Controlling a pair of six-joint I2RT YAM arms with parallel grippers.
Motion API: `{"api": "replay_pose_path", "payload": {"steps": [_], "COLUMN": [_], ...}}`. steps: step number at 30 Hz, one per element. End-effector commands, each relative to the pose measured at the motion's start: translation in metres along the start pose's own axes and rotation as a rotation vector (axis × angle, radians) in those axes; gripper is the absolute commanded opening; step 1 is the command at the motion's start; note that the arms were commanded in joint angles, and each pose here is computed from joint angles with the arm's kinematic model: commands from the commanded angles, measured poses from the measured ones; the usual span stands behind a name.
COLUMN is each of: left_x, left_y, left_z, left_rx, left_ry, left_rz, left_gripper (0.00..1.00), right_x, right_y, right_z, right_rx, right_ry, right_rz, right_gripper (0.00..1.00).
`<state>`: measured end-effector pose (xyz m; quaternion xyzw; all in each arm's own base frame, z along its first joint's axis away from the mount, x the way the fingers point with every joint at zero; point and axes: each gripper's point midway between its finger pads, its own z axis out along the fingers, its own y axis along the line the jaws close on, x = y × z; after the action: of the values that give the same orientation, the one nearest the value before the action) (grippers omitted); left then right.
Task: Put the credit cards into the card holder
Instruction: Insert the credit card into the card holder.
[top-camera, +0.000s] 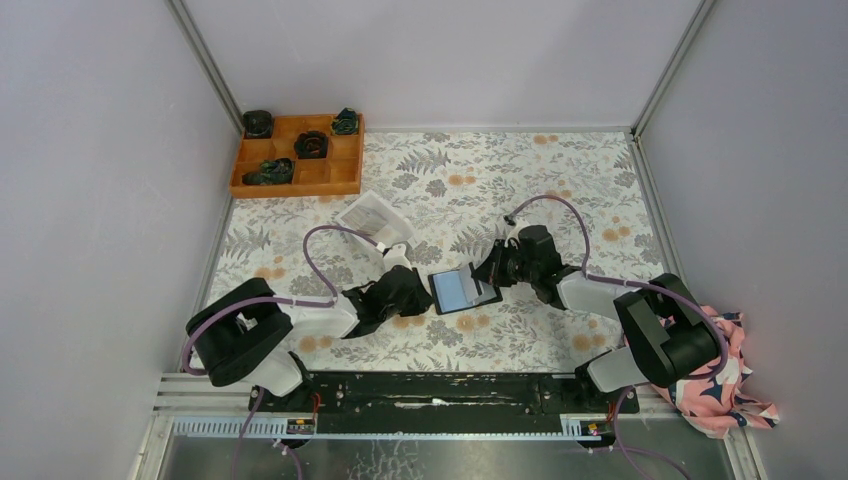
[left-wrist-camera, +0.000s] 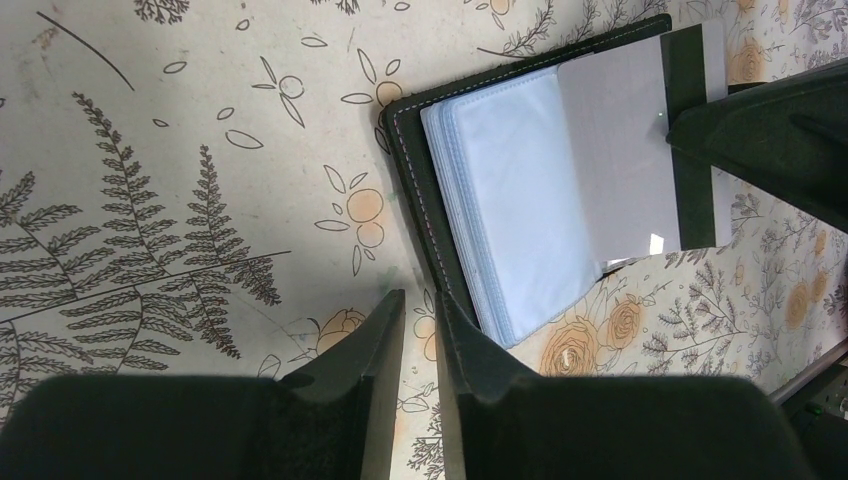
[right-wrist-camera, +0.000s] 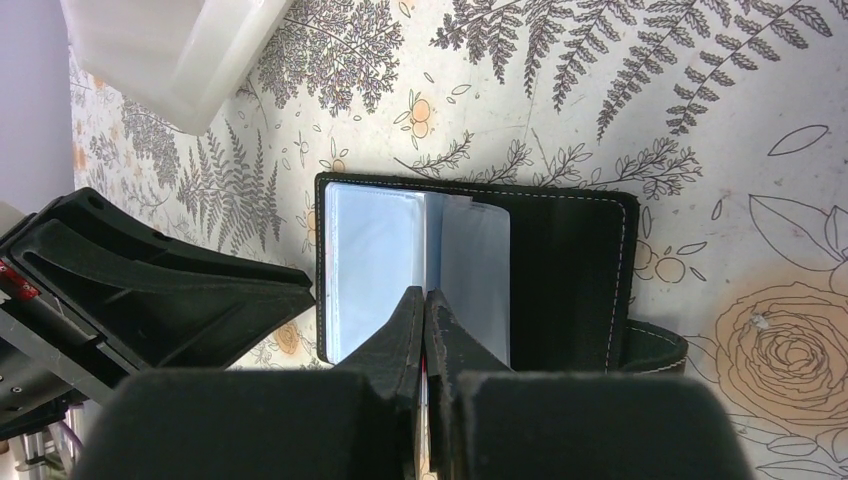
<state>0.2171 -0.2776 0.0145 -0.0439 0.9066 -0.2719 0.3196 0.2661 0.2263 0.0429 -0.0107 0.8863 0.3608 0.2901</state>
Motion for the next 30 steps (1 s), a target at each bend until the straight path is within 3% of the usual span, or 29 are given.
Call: {"api": "replay_pose_path", "payload": {"steps": [1, 30], "left_x": [0.020, 0.031], "left_y": [0.026, 0.032], "left_z": [0.001, 0.003], "left_rx": [-0.084, -0.092], "left_ry": [0.062, 0.087], "left_rz": [0.056, 0.056], "left_gripper": [0.25, 0.23], "right_x": [-0.007, 0.022], "right_y": [0.006, -0.012], "right_z": [0.001, 0.007], "right_rx": [-0.039, -0.043], "right_ry": [-0.031, -0.007], "right_rz": [-0.006, 0.079], "right_gripper": [0.00, 0.00]}}
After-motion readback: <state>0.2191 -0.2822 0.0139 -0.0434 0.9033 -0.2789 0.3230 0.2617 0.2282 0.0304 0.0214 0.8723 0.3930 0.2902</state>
